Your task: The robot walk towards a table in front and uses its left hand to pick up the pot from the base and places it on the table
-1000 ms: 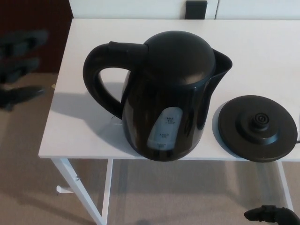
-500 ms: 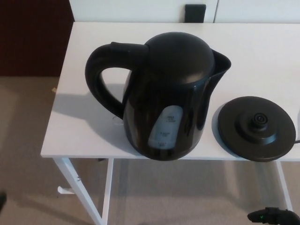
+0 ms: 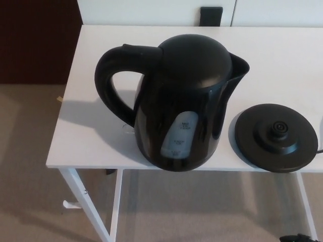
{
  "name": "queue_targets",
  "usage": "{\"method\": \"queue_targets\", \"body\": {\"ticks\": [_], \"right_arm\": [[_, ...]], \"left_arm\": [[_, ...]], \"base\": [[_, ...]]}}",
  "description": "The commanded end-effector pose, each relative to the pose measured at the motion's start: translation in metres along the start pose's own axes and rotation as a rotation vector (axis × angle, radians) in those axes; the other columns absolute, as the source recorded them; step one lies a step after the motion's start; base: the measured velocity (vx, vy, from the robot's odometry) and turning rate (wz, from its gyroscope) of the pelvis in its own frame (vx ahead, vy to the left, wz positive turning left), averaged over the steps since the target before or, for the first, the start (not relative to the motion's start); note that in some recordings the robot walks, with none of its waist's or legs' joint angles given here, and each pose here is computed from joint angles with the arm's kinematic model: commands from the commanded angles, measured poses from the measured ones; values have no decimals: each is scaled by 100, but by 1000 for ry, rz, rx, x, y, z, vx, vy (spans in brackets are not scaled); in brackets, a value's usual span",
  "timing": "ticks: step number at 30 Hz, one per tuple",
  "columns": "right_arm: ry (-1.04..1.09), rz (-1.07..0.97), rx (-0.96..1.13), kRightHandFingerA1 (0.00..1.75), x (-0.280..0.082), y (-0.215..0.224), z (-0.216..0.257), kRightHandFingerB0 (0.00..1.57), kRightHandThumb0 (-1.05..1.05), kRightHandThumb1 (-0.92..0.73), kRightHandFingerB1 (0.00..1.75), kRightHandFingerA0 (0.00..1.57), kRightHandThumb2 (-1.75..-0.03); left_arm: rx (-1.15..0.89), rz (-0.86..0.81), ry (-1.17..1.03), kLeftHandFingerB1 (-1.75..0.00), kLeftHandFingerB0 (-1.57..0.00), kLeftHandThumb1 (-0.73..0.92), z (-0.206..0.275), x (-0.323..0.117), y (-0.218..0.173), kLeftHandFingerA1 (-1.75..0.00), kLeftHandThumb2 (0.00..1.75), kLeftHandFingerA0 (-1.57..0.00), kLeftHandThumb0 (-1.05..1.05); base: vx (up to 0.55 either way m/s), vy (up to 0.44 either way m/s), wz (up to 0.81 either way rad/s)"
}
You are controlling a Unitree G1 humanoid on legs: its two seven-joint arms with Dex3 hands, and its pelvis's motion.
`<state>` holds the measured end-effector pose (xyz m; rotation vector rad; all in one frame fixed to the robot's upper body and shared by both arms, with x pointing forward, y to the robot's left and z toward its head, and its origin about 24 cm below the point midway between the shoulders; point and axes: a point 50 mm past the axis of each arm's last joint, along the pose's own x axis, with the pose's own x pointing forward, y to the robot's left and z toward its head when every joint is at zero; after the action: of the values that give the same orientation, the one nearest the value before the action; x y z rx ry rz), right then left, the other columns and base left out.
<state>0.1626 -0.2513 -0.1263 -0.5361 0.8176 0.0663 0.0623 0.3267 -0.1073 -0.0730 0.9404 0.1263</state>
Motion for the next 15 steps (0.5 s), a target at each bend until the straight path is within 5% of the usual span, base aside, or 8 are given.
{"method": "queue_targets", "body": {"ticks": [1,2,10,11,15], "right_arm": [[26,-37,60,35,-5,-4,-12,29,-54,-67,32,33,-60],[27,-33,69,35,-6,-2,-13,29,-53,-66,32,35,-60],[17,-21,103,37,-6,-1,-12,28,-51,-66,32,35,-61],[7,-28,97,37,-4,-5,-8,29,-50,-66,32,37,-60],[7,-25,89,38,-3,-6,-7,29,-50,-66,32,37,-60]], "left_arm": [[466,69,-34,-26,-11,61,6,2,-1,-31,60,-16,-75],[463,79,-42,-47,0,35,8,4,-3,-48,94,-1,-36],[474,139,-100,-46,0,36,13,10,-9,-47,94,0,-35],[520,156,-95,-28,-19,60,12,8,-6,-30,59,-21,-64],[551,167,-94,-29,-18,61,9,4,-2,-31,59,-20,-60]], "base": [[0,0,0],[0,0,0],[0,0,0],[0,0,0],[0,0,0]]}}
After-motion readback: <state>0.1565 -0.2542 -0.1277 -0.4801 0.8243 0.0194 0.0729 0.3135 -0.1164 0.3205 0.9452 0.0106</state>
